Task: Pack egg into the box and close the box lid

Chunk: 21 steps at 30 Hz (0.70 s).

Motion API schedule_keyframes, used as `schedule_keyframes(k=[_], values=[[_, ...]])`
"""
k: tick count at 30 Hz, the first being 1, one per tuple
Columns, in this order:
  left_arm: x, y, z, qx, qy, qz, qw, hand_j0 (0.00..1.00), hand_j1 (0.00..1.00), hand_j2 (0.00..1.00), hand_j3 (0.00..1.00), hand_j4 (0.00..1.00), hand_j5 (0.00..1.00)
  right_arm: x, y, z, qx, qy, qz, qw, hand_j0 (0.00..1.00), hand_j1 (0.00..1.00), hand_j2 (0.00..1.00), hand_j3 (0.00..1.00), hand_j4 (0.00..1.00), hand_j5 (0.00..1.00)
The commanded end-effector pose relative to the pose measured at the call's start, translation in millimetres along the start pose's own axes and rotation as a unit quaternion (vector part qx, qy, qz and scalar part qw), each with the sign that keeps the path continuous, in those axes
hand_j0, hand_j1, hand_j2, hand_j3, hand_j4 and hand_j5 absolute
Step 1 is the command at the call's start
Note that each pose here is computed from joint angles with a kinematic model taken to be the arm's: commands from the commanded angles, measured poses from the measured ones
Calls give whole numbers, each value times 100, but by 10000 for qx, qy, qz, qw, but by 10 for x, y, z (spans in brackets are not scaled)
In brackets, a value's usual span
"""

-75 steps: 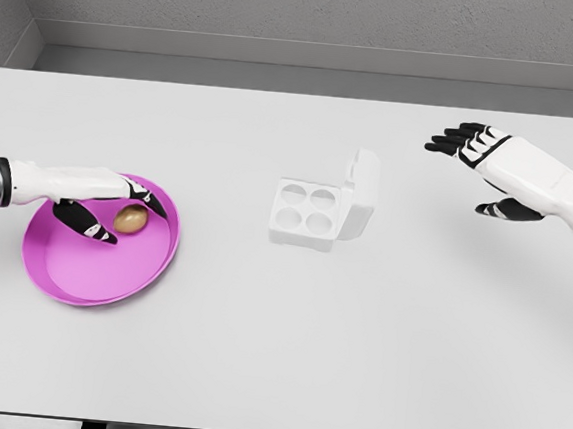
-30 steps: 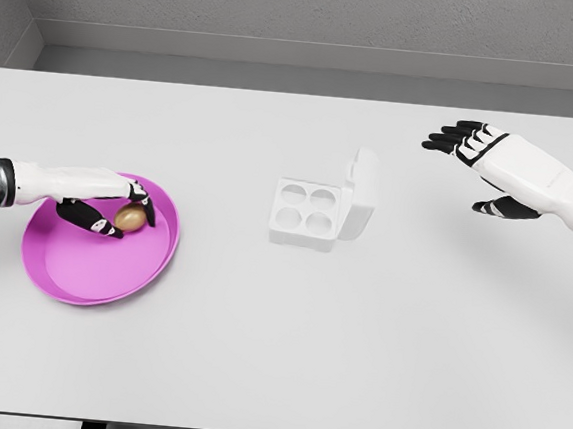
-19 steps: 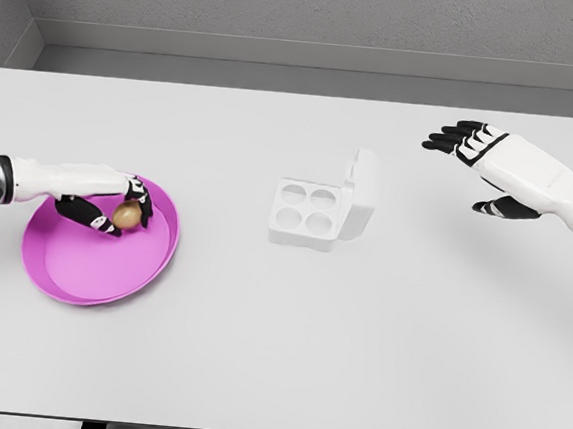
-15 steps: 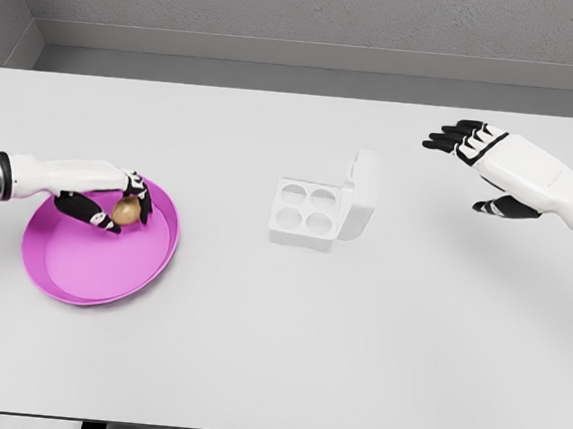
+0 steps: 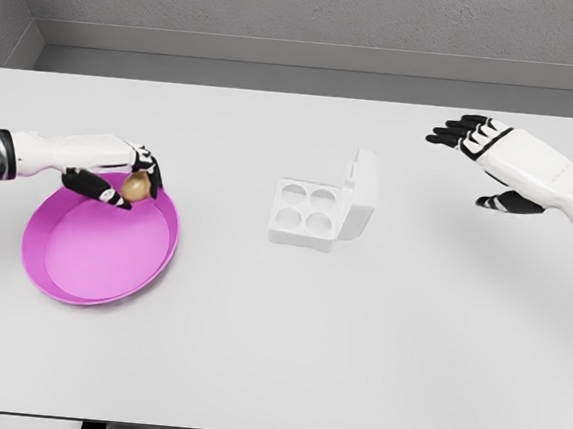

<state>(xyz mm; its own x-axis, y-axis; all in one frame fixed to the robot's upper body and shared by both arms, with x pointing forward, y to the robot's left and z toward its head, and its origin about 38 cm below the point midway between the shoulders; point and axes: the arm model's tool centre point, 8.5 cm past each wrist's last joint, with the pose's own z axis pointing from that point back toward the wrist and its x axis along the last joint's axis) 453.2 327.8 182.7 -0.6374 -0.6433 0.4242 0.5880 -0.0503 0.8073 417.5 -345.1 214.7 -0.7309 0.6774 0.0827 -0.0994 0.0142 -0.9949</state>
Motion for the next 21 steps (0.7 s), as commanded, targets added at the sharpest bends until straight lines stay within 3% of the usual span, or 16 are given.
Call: schedule_keyframes(k=[1, 3, 6, 11, 15, 19, 20, 21], values=[[52, 55, -81, 85, -107, 10, 9999, 46, 46, 46, 46, 46, 46, -17, -6, 11, -21, 28, -32, 10000, 100, 100, 100, 100, 100, 100], [82, 88, -124, 119, -164, -9, 9998, 46, 46, 46, 46, 46, 46, -39, -62, 24, -52, 51, 17, 10000, 100, 100, 100, 100, 100, 100], [134, 102, -231, 131, -274, -14, 9995, 46, 46, 46, 46, 46, 46, -162, -284, 113, -156, 209, 187, 9995, 100, 100, 100, 100, 100, 100], [251, 140, -424, 140, -494, -33, 9987, 46, 46, 46, 46, 46, 46, -259, -334, 253, -110, 398, 261, 9988, 100, 100, 100, 100, 100, 100], [301, 151, -539, 154, -599, 9, 9981, 46, 46, 46, 46, 46, 46, -185, -361, 228, -124, 280, 315, 9990, 100, 100, 100, 100, 100, 100], [367, 158, -649, 143, -713, -1, 9974, 46, 46, 46, 46, 46, 46, -39, -518, 278, -296, 113, 477, 9984, 100, 100, 100, 100, 100, 100], [400, 164, -694, 139, -766, -11, 9970, 46, 46, 46, 46, 46, 46, -46, -571, 331, -240, 133, 570, 9980, 100, 100, 100, 100, 100, 100], [405, 169, -718, 154, -781, 18, 9968, 46, 46, 46, 46, 46, 46, -82, -659, 341, -406, 203, 605, 9971, 100, 100, 100, 100, 100, 100]])
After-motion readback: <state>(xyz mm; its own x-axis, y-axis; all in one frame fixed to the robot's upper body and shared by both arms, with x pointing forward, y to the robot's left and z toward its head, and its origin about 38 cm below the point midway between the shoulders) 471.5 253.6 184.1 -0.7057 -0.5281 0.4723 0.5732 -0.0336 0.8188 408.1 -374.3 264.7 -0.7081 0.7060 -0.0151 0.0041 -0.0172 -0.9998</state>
